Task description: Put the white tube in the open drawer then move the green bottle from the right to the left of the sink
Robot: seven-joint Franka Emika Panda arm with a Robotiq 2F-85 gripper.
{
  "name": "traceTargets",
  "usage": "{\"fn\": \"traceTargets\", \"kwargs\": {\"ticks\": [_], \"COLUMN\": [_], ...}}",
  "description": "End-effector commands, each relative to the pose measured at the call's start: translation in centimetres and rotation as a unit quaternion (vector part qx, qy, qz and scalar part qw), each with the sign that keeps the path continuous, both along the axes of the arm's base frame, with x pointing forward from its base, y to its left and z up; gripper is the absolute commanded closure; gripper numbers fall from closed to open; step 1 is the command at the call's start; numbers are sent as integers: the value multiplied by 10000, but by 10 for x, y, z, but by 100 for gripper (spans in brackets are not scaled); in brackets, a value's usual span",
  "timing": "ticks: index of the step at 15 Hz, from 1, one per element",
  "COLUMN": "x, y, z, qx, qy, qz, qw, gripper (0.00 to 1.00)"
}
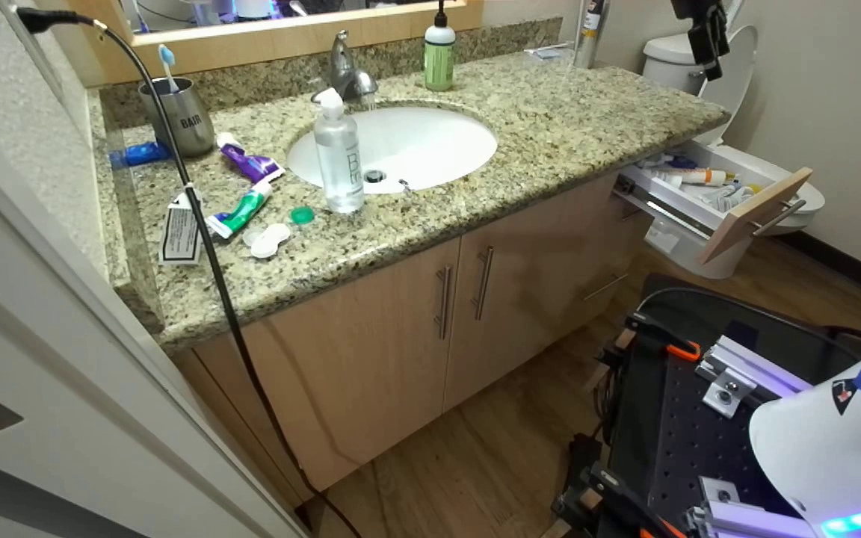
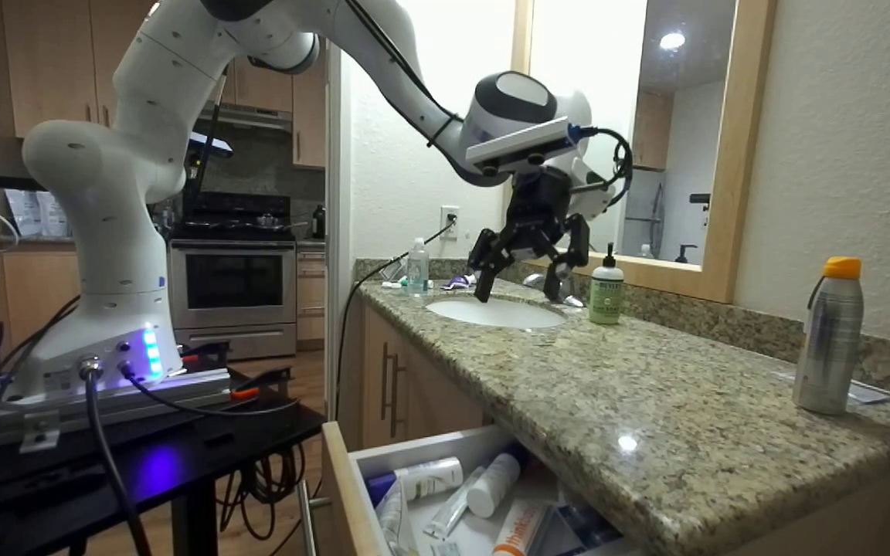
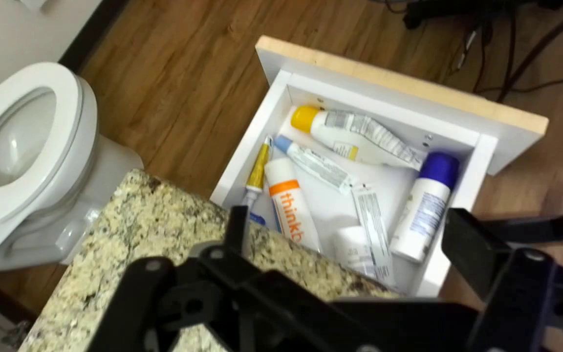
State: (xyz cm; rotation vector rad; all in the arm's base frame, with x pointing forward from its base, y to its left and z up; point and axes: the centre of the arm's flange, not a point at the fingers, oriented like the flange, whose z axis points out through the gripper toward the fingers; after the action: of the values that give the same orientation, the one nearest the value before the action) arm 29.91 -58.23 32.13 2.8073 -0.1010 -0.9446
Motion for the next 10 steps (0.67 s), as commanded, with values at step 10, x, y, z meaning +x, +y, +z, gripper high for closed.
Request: {"fn": "traceTargets", "kwargs": {"ticks": [10], "x": [101], "y": [76], "z": [90], "qx": [91], "qy": [-2497], "qz": [-568], "qw": [9666], "gripper": [0]}}
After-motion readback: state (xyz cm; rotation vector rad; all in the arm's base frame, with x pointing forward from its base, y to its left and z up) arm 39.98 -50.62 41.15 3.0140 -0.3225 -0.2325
